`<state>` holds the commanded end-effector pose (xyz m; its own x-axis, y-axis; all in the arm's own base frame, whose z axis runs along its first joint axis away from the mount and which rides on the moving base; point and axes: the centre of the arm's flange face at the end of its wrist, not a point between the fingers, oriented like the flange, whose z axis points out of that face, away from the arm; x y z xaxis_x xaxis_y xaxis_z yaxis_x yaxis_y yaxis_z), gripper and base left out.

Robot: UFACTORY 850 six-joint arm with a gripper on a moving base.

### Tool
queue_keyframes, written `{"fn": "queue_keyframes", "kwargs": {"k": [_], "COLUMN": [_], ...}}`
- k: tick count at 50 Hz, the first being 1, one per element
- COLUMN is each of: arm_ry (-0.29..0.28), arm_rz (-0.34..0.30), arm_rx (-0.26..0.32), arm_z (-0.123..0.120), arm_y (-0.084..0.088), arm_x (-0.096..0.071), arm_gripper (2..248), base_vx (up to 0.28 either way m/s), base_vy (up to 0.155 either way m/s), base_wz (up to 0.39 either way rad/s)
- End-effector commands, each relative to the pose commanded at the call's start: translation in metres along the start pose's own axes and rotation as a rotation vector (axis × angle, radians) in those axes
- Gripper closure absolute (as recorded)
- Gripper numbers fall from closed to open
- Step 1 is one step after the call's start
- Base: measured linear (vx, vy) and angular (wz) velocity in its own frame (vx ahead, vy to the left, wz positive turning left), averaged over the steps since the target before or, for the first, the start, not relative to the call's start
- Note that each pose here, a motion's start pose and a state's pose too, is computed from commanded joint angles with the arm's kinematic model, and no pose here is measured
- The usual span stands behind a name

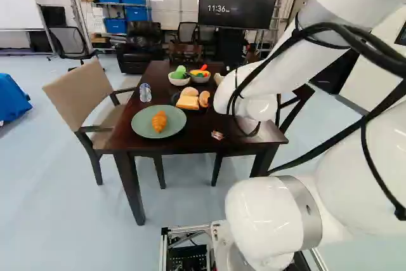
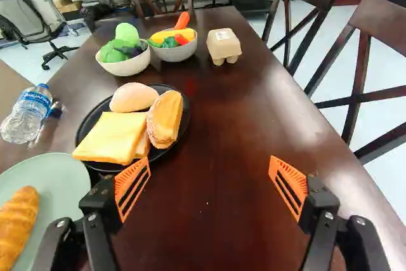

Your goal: Move the croissant to the empty plate

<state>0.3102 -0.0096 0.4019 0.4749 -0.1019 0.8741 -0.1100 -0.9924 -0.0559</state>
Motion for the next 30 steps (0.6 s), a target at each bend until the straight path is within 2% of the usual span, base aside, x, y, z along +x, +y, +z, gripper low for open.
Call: {"fn": "queue_keyframes", "kwargs": {"k": [30], "arm_ry": [0.107], "arm_rz": [-0.064], "arm_rx": [0.044], "arm_z": [-0.01], "arm_y": [-0.002], "arm_x": [-0.033], "arm_gripper": [3], "base_vx": [0.0], "base_vy": [0.0], "base_wz": [0.0]}}
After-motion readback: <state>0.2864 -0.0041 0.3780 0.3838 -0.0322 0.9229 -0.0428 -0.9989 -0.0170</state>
